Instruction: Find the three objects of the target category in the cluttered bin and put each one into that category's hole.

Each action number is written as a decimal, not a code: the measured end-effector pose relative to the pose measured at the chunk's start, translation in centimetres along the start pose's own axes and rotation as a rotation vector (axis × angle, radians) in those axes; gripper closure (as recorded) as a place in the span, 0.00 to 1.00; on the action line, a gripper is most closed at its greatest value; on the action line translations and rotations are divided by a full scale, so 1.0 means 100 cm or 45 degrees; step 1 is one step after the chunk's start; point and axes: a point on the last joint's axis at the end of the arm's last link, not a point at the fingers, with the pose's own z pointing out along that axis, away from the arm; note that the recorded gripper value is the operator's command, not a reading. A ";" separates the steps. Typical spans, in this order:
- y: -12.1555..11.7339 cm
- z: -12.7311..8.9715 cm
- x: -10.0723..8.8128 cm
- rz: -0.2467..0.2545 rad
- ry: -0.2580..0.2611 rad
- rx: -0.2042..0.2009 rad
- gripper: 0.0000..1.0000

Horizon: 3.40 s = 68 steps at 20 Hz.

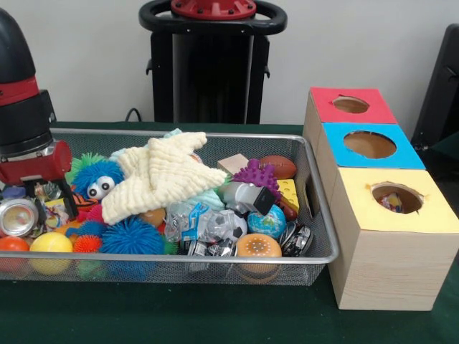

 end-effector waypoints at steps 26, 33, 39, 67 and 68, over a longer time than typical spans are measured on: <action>0.006 0.003 0.003 -0.138 0.007 0.071 1.00; 0.032 -0.003 -0.015 -0.219 0.028 0.094 1.00; 0.055 -0.008 -0.026 -0.278 0.086 0.100 1.00; 0.050 -0.007 -0.030 -0.269 0.090 0.106 0.00; 0.046 -0.007 -0.030 -0.261 0.087 0.107 0.00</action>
